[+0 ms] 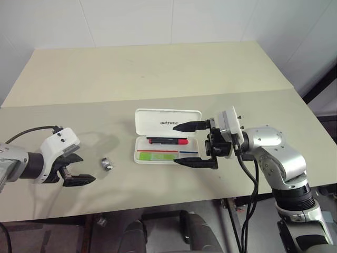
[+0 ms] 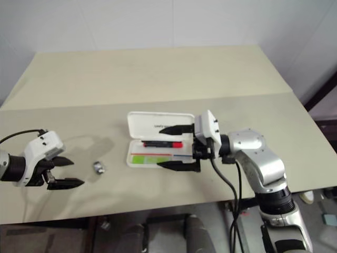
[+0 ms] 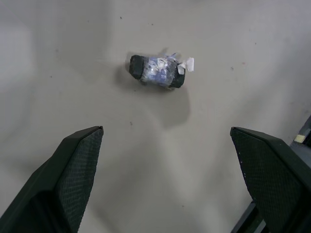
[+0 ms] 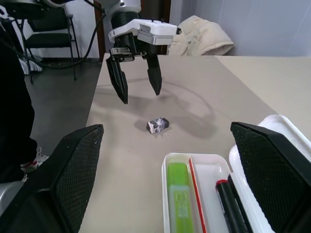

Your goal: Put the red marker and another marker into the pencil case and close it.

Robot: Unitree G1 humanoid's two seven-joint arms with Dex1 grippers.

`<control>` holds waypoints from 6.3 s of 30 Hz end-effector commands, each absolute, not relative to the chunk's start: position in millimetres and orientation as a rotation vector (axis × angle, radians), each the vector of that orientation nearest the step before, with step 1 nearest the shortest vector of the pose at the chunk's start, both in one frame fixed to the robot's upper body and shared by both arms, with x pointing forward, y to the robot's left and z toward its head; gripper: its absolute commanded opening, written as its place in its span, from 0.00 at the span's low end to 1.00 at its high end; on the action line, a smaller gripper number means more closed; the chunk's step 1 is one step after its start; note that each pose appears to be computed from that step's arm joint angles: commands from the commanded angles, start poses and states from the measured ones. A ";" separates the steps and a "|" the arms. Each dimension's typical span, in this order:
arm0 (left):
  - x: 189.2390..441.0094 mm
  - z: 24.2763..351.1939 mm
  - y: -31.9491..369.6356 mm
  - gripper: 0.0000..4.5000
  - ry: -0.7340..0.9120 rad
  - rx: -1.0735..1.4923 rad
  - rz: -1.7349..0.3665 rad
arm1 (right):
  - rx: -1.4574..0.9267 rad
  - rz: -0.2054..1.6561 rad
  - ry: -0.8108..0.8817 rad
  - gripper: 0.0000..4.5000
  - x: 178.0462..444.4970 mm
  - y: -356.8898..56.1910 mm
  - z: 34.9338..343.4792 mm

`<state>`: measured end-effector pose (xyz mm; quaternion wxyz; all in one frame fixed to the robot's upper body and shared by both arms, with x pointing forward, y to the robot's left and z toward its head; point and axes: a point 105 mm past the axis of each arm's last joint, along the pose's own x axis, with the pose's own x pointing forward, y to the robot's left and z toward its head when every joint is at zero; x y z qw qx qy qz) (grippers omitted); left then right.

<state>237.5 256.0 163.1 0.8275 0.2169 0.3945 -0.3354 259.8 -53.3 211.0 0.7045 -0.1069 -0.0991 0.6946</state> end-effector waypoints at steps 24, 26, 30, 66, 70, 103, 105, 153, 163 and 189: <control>267.0 166.1 219.6 1.00 0.798 0.145 -0.600 | -0.222 1.540 -0.299 0.99 245.0 -37.7 215.3; 267.0 164.3 218.7 1.00 0.799 0.136 -0.595 | -0.224 1.538 -0.302 0.99 245.4 -38.5 216.2; 263.5 155.4 222.2 1.00 0.840 0.133 -0.568 | -0.226 1.529 -0.306 0.99 246.5 -39.2 217.0; 252.1 151.2 252.7 1.00 1.049 0.183 -0.309 | -0.207 1.465 -0.317 0.99 246.2 -38.7 216.4; 249.3 144.3 244.4 1.00 1.062 0.175 -0.351 | -0.201 1.461 -0.325 0.99 246.5 -37.0 216.8; 262.7 167.1 195.3 0.08 0.805 0.173 -0.613 | -0.259 1.507 -0.277 1.00 240.0 -54.6 215.6; 263.4 175.4 194.2 0.08 0.741 0.218 -0.671 | -0.266 1.505 -0.265 1.00 241.4 -57.5 214.0; 338.2 171.8 8.3 0.08 0.221 1.021 -1.670 | -0.330 1.042 0.000 1.00 237.7 -152.8 187.9; 324.9 166.1 -19.9 0.08 0.218 1.001 -1.739 | -0.306 1.031 -0.008 1.00 234.6 -148.7 184.3; 330.4 160.4 -30.8 0.82 0.238 1.025 -1.705 | -0.298 1.013 -0.021 1.00 232.9 -149.0 183.9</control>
